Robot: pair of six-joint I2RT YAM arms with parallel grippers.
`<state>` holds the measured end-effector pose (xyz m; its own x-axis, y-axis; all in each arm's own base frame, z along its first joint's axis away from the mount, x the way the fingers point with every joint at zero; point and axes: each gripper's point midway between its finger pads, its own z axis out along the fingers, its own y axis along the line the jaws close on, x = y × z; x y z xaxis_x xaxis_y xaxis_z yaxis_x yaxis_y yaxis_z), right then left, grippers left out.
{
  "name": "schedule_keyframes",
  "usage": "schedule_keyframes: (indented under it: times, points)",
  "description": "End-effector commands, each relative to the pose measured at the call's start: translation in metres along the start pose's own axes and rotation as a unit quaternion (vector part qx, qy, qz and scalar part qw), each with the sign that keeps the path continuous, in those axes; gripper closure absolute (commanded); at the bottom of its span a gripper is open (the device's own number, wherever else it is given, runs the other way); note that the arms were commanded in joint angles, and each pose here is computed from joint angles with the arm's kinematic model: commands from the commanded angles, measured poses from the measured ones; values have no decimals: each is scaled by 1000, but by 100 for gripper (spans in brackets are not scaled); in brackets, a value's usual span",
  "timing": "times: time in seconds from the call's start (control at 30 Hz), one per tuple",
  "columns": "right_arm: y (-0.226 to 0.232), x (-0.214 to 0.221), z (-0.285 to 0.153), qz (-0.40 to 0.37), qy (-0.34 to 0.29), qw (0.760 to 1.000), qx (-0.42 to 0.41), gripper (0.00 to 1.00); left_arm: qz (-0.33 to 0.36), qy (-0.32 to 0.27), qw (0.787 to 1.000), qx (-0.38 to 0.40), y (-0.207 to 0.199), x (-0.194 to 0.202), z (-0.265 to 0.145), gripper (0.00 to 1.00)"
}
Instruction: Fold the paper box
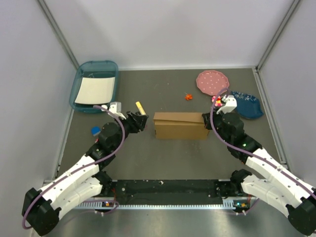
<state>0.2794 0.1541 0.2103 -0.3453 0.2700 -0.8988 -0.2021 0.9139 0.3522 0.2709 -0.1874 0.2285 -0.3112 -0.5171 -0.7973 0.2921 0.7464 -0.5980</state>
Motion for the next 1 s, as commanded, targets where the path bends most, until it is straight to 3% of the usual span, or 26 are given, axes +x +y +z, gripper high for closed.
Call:
schedule_keyframes:
  times: [0.0, 0.3, 0.97]
  points:
    - [-12, 21, -5, -22, 40, 999, 19, 100, 16, -9, 996, 87, -33, -10, -6, 43]
    - [-13, 20, -6, -25, 38, 999, 22, 100, 79, 28, 987, 136, -37, 13, -17, 55]
    - [-10, 19, -3, -27, 41, 999, 18, 100, 97, 30, 988, 114, -35, 12, 8, 56]
